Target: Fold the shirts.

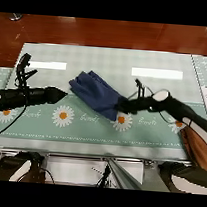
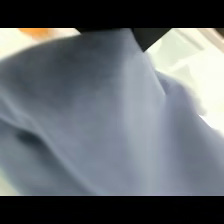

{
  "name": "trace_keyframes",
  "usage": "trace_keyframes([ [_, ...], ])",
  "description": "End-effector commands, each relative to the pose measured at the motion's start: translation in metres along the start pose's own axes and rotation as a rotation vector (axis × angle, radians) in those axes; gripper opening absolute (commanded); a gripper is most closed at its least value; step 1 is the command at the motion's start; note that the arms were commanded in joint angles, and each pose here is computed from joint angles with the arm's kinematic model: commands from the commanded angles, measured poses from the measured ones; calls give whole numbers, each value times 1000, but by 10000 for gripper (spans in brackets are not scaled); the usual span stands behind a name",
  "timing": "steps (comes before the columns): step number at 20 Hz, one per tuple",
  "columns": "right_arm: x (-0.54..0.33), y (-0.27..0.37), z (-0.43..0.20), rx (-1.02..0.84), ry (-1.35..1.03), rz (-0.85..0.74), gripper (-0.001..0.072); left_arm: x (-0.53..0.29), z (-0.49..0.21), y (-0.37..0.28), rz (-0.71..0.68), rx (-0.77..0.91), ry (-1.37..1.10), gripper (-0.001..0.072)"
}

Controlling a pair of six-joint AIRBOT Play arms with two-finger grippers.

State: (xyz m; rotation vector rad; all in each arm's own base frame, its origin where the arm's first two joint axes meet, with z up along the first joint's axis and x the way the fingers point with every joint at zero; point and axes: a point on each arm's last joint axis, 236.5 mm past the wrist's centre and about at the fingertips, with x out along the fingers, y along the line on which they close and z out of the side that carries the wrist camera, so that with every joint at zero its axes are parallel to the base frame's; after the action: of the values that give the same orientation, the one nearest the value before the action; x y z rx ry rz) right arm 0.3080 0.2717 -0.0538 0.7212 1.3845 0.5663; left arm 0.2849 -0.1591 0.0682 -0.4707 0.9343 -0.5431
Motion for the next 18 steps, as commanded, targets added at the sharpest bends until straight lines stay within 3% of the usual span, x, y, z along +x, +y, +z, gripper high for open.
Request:
trace_keyframes([
  [1, -34, 76, 40, -214, -30, 125, 22, 0, 0, 0, 0, 1, 1, 17],
  [5, -113, 175, 91, -404, -170, 234, 22, 0, 0, 0, 0, 0, 1, 16],
  [8, -174, 199, 121, -471, -279, 178, 21, 0, -1, 0, -1, 0, 4, 16],
  [12, -255, 172, 143, -438, -373, 19, 21, 0, -1, 0, -1, 0, 5, 17],
  [18, -382, 67, 125, -163, -509, -299, 21, 0, -4, -1, -5, -8, 19, 16],
])
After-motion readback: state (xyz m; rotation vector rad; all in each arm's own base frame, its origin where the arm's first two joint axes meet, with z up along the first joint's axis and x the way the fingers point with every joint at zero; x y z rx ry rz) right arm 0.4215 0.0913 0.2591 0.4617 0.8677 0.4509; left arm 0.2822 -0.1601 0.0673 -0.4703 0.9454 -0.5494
